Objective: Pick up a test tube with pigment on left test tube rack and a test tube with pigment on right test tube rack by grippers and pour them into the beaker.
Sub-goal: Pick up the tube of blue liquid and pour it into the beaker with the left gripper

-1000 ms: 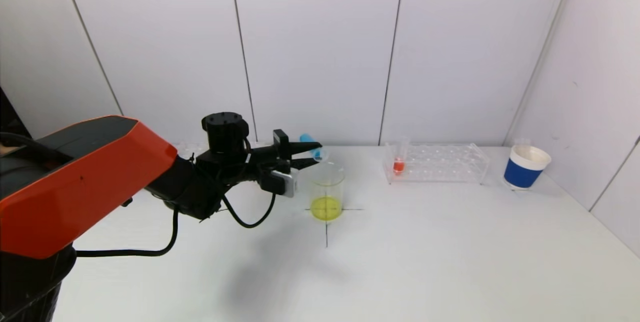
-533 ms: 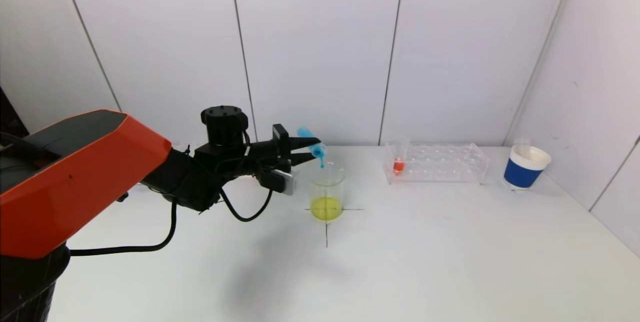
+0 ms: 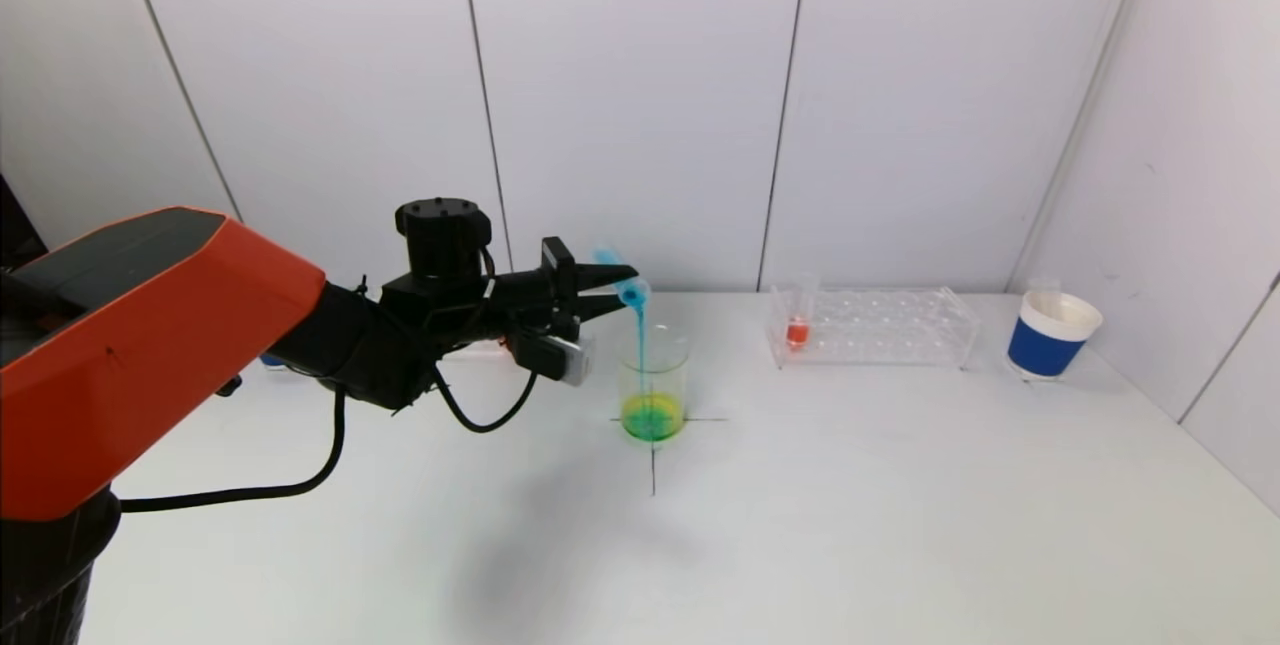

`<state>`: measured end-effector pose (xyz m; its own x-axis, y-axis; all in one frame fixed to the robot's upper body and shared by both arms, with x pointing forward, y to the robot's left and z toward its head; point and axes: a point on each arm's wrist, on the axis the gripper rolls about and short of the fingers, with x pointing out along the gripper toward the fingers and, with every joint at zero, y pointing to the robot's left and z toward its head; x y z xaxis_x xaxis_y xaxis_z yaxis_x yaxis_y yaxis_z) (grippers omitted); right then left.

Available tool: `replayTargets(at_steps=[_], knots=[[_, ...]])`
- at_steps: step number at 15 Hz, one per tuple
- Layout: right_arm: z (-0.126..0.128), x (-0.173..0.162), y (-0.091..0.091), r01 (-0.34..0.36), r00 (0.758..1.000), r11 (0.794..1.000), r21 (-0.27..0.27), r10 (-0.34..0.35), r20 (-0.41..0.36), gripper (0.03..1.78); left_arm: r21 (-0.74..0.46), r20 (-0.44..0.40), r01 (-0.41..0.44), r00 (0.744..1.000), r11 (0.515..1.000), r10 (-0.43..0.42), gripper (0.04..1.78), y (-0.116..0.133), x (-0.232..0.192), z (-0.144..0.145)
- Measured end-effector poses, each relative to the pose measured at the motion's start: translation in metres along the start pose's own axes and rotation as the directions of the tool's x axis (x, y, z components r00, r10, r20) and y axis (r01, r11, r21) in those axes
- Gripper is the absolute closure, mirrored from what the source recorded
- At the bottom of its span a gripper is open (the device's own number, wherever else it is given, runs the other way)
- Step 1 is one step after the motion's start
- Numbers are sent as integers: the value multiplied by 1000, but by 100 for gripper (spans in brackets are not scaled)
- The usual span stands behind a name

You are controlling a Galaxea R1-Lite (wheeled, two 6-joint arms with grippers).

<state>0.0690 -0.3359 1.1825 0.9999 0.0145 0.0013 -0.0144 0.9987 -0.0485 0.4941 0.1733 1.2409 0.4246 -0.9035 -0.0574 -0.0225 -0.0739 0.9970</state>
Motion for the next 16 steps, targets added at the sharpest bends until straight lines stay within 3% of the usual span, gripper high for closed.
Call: replayTargets(at_steps=[16], knots=[[0,0,0,0,1000,1000,0,0,0,4,113,-30,7,1000,994,-4,140,6,-1,1]])
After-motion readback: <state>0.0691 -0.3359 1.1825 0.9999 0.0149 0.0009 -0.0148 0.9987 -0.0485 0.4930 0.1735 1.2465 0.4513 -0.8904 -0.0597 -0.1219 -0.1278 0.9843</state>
